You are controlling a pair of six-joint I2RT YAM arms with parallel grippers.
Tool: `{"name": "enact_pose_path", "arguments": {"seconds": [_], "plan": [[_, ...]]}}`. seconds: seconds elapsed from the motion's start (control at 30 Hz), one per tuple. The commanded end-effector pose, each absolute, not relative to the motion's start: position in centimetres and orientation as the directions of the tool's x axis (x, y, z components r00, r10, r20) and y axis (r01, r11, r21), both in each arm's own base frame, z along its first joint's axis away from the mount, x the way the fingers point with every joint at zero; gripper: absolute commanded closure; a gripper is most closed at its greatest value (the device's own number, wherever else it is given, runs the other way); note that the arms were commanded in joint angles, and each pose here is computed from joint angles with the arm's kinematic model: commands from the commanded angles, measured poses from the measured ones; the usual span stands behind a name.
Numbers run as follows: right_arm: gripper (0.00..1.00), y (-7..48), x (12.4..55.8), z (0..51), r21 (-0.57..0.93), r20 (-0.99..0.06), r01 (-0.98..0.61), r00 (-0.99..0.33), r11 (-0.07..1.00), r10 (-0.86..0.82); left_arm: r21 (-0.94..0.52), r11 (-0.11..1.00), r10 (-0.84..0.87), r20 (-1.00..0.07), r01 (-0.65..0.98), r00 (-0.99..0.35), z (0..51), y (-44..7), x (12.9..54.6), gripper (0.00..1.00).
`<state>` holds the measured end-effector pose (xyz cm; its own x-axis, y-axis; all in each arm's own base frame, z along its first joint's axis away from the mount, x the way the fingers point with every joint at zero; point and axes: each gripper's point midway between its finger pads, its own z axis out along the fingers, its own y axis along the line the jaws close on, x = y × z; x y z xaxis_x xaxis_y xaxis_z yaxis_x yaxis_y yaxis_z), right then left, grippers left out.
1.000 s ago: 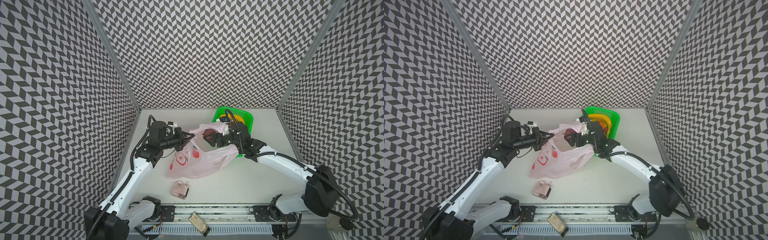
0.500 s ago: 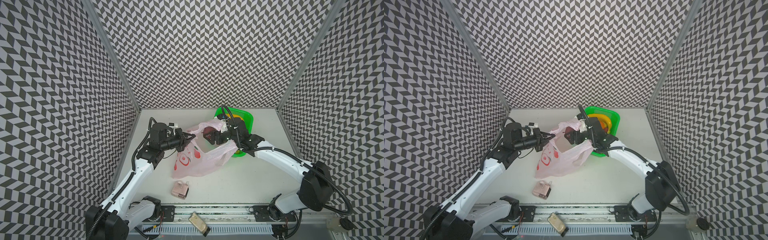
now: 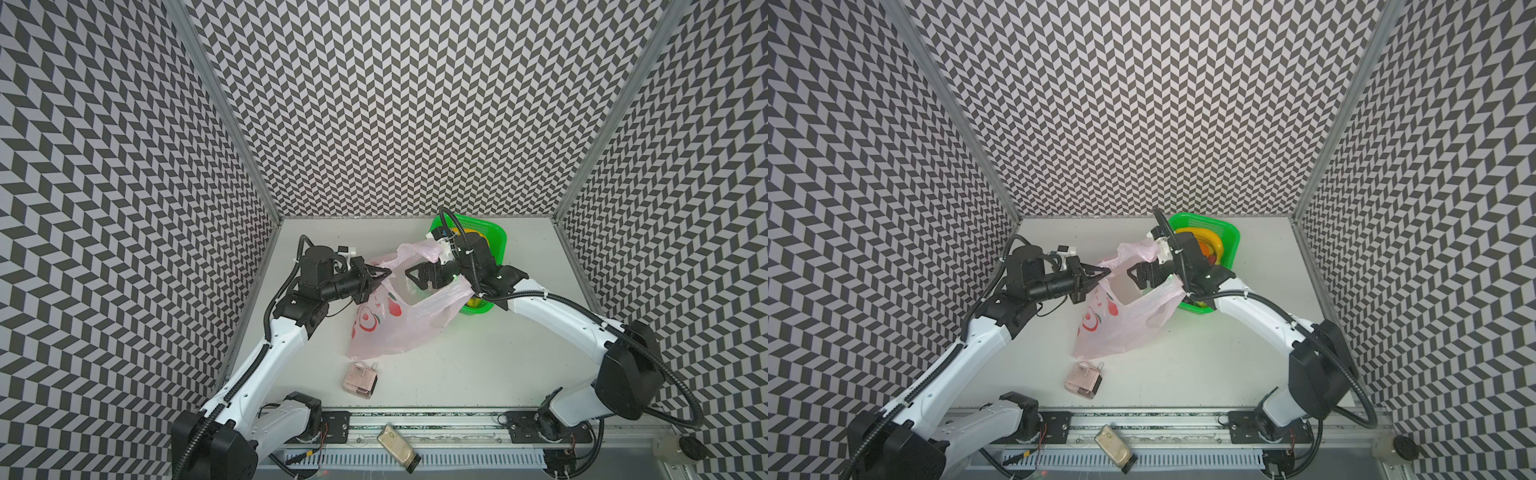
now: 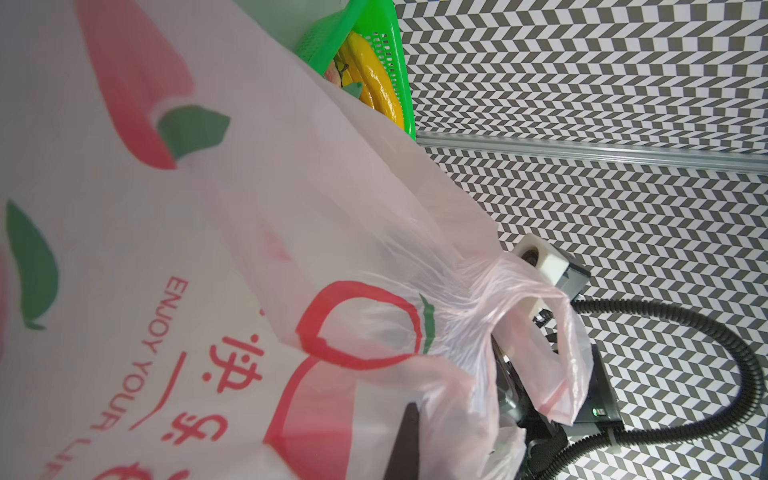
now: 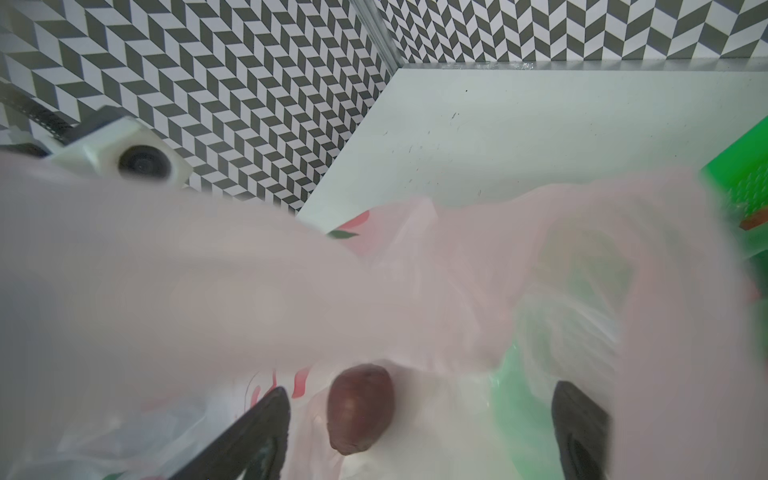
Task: Place the fake fruits into the plastic bag and tie a complex knot
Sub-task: 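Move the passion fruit into the pink bag mouth and open the right gripper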
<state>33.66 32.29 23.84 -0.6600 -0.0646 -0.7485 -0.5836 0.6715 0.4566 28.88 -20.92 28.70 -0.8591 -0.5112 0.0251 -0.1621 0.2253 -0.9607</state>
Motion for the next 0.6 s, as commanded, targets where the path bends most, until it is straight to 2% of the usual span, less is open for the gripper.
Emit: {"name": "enact_pose_path", "arguments": {"seconds": [0.0, 0.33, 0.57], "plan": [[0.04, 32.5, 34.4, 25.4, 0.433, -0.783, -0.602, -0.620, 0.671, -0.051, -0.970, 0.207, -0.512, 0.004, -0.128, -0.859, 30.0, -20.9, 28.9, 1.00], [0.04, 32.1, 33.7, 25.7, 0.441, -0.778, -0.608, -0.625, 0.660, -0.055, -0.960, 0.247, -0.544, -0.022, -0.135, -0.839, 28.9, -19.6, 29.8, 1.00], [0.01, 30.3, 32.5, 25.4, 0.475, -0.760, -0.591, -0.649, 0.652, -0.034, -0.958, 0.246, -0.556, -0.014, -0.149, -0.831, 28.3, -18.9, 30.2, 1.00]]}}
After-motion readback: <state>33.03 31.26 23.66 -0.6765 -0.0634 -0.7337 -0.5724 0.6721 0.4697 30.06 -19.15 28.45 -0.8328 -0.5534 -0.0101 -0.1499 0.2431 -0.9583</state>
